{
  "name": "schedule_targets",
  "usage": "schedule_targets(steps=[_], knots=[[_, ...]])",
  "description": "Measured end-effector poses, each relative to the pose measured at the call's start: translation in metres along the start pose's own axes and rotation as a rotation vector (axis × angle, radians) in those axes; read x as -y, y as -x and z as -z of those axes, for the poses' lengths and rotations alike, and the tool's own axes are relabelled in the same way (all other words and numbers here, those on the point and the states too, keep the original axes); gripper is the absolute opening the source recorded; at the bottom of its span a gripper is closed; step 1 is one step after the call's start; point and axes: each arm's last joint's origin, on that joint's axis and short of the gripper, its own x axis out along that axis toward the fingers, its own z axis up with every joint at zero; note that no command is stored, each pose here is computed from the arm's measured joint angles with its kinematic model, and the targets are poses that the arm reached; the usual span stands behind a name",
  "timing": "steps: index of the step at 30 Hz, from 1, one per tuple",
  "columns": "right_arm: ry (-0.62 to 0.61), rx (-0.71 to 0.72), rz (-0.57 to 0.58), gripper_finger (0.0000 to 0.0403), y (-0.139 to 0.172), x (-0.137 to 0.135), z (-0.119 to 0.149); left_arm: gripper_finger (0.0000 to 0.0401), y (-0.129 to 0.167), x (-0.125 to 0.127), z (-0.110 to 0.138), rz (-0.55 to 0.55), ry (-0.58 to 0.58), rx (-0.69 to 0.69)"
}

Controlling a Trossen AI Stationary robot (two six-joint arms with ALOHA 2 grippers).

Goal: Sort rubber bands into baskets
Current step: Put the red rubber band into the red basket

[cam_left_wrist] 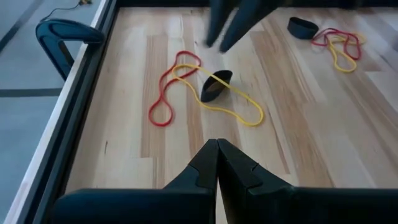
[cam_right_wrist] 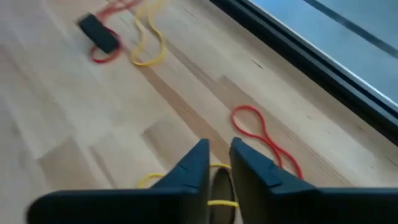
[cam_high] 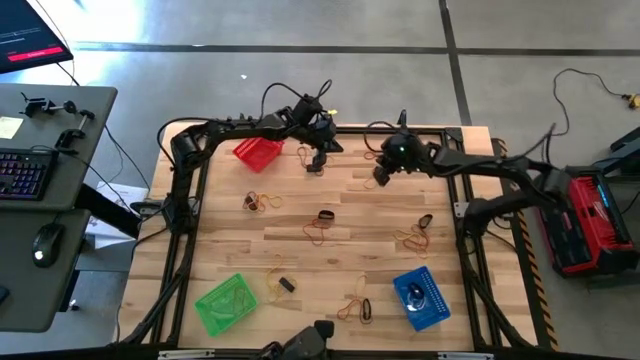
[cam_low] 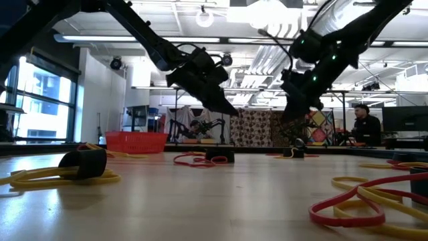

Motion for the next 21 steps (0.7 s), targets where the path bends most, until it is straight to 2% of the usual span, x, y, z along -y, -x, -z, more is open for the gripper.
schedule_targets(steps=[6,14,21], knots=[[-0.001,-0.084,0.033,0.0118,-0.023,0.016,-0.003,0.0000,0.001,0.000,0.000,0.002,-0.005,-0.002],[0.063,-0.283,0.067,0.0124,-0.058,0.035,-0.030,0.0000,0.001,0.001,0.002,0.017,0.002,-0.019],[0.090,-0.426,0.041,0.0124,-0.082,0.050,-0.033,0.0000,0.001,0.001,0.002,0.017,0.006,-0.019]])
